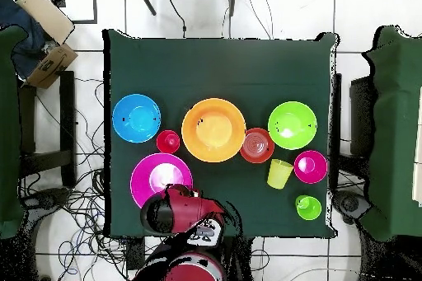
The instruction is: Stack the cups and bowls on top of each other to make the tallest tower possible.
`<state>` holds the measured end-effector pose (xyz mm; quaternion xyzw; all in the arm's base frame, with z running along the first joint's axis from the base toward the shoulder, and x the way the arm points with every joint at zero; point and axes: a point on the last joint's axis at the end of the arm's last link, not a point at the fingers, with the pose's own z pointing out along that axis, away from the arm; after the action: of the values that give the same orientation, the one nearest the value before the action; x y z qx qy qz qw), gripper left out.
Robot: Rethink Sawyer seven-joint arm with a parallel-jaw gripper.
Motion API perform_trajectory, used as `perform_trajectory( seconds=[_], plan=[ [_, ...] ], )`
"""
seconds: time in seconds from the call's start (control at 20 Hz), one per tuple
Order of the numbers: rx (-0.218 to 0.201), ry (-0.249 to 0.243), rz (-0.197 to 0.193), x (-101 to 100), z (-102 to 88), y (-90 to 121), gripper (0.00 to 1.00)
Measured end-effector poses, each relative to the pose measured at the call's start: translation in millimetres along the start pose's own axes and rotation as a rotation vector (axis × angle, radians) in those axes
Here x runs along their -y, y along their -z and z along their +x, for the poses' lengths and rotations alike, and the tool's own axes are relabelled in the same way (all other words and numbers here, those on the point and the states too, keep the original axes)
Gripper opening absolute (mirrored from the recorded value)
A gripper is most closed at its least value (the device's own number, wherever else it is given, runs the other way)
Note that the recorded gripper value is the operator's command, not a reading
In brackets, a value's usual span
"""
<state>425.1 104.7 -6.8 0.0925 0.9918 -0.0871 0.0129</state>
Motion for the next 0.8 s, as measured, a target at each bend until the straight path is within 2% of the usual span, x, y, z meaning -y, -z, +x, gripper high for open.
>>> perform_trajectory(
  seconds=[0.4, 0.8],
  plan=[
    [0.004, -0.009, -0.006, 2, -4.5, 3, 0.0],
    [-0.009, -0.029, -0.015, 5, -14.7, 19, 0.0]
  ],
)
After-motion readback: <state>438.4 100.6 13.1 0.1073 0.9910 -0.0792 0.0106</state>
